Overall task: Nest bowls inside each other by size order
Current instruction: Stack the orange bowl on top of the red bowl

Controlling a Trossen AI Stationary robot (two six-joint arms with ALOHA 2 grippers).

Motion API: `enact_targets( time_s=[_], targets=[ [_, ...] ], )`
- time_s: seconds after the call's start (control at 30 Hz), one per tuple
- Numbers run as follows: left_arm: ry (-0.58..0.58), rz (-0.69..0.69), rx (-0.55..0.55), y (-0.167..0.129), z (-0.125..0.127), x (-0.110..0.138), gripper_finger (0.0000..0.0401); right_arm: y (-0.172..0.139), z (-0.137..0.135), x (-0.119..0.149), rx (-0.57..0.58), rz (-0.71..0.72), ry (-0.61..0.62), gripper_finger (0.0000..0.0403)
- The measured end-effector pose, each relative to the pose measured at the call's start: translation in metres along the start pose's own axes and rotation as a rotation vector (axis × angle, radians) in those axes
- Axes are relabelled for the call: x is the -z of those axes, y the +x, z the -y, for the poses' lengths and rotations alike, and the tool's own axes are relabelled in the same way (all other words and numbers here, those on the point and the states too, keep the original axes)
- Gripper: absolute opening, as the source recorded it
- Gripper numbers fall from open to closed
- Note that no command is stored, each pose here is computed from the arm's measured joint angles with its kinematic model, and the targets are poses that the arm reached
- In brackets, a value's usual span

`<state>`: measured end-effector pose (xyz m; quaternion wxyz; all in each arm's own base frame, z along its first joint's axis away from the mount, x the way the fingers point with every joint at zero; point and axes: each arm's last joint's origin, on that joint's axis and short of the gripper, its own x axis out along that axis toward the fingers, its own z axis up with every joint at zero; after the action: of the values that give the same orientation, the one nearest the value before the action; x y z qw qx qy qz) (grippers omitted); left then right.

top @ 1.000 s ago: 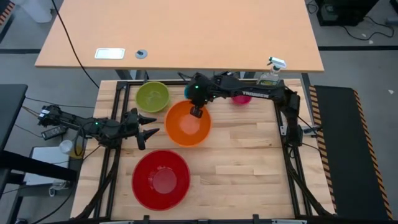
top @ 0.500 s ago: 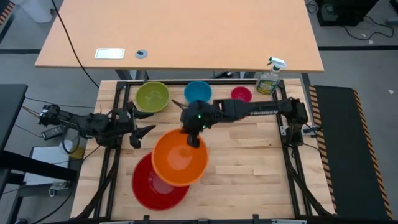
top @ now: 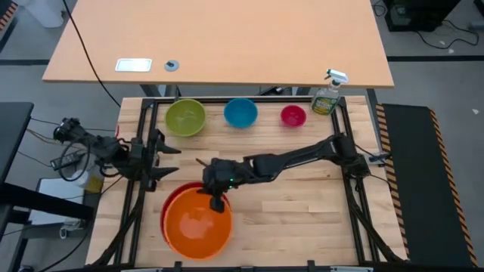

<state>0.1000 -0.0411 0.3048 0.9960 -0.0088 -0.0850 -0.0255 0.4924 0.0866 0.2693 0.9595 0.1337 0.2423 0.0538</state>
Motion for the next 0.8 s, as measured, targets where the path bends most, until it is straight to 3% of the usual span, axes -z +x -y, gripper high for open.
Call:
enact_targets(
  time_s=[0.27, 0.5, 0.8],
  targets=[
    [0.007, 0.001, 0.014, -0.001, 0.001, 0.0, 0.0253, 0.028, 0.028, 0.023, 0.104, -0.061, -0.049, 0.003],
    [0.006, -0.025, 0.015, -0.002, 0.001, 0.002, 0.0253, 0.034, 0.042, 0.032, 0.106, -0.125, -0.013, 0.0043],
    [-0.008, -0.033, 0.015, -0.007, -0.002, 0.003, 0.0253, 0.033, 0.041, 0.033, 0.106, -0.136, -0.006, 0.0114]
  ],
)
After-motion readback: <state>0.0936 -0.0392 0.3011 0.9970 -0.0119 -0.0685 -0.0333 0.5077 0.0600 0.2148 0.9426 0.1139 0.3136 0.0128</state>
